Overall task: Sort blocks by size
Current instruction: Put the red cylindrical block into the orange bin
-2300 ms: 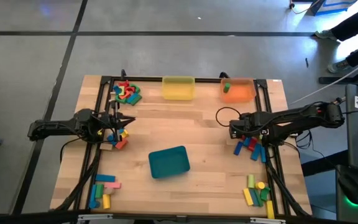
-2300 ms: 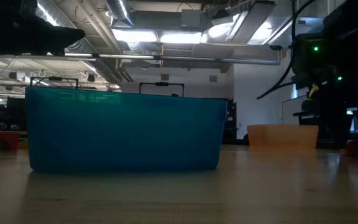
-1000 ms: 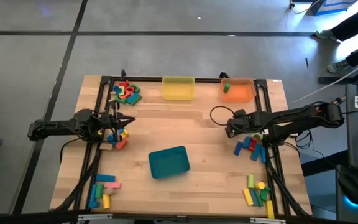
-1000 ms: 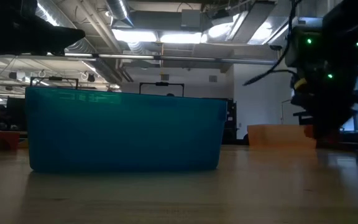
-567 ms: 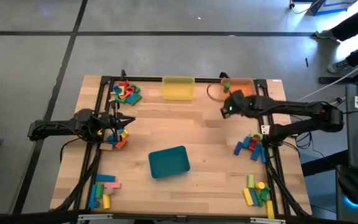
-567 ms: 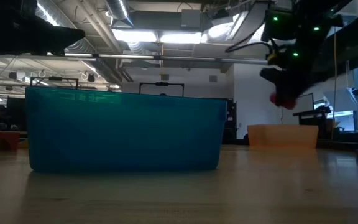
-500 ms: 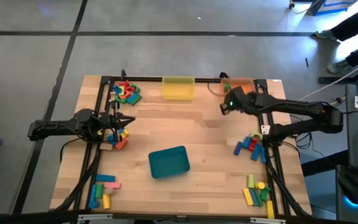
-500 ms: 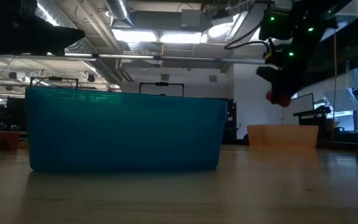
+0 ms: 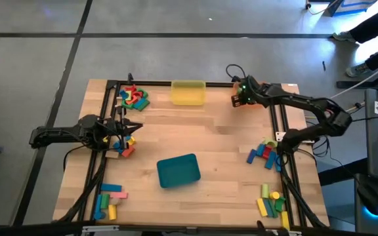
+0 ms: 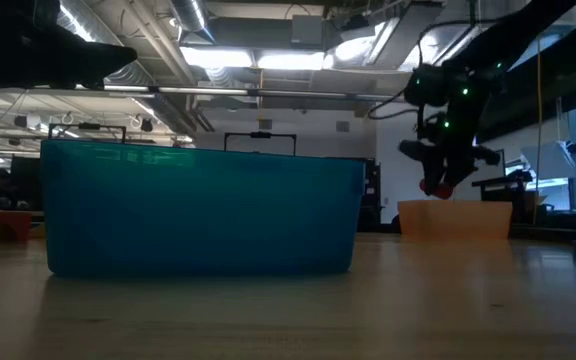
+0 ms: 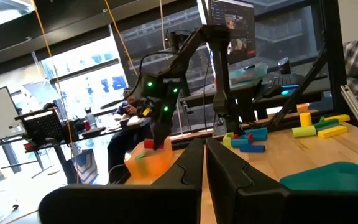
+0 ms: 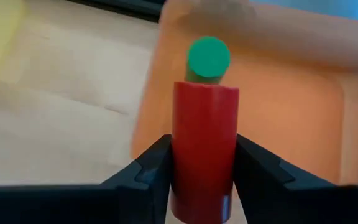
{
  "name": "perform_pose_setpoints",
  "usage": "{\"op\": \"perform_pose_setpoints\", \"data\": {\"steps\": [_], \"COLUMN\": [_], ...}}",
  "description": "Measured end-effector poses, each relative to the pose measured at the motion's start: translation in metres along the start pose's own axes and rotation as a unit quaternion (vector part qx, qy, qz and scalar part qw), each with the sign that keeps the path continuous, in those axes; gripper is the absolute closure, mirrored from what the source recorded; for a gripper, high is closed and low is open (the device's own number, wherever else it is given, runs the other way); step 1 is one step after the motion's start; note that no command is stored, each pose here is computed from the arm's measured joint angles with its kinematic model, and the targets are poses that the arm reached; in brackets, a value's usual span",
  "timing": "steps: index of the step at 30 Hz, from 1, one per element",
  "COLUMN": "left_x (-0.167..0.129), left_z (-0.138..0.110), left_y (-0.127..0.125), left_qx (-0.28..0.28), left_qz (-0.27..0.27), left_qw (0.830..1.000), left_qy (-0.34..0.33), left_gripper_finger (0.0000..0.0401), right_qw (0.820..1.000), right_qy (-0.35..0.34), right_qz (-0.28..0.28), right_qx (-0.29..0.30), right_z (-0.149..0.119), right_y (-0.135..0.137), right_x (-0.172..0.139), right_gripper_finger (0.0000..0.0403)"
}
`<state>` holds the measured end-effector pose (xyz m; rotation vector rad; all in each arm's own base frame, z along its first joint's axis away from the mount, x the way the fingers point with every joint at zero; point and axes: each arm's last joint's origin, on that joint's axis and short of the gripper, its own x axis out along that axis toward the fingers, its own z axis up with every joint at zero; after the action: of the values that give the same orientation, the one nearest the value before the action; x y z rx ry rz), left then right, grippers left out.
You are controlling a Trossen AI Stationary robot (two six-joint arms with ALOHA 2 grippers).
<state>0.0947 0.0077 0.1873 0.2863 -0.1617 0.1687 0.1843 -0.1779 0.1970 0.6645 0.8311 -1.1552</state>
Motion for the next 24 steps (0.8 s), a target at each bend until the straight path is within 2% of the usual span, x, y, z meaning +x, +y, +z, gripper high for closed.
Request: {"op": "perform_pose_setpoints", "data": {"steps": [8, 18, 24], "left_x": [0.0000, 0.0000, 0.0000], "left_z": [0.0000, 0.0000, 0.0000], "left_y": [0.0000, 0.0000, 0.0000], "left_qx": [0.000, 0.002, 0.001], "left_qz": [0.000, 0.000, 0.000], "left_qw": [1.000, 1.000, 1.000], "left_qy": [0.000, 0.000, 0.000], "left_gripper_finger": [0.0396, 0.0396, 0.0396], "right_qw": [1.000, 1.000, 1.000], "right_qy": [-0.001, -0.004, -0.005], "right_qz": [0.030, 0.018, 0.018], "right_qx": [0.005, 0.007, -0.012], "right_z": [0.0065, 0.0062, 0.0063], "right_y": [-0.0004, -0.0011, -0.0010], "right_x": [0.0109, 0.0109, 0.0109], "right_gripper_finger": [0.0261, 0.0248, 0.0245]}}
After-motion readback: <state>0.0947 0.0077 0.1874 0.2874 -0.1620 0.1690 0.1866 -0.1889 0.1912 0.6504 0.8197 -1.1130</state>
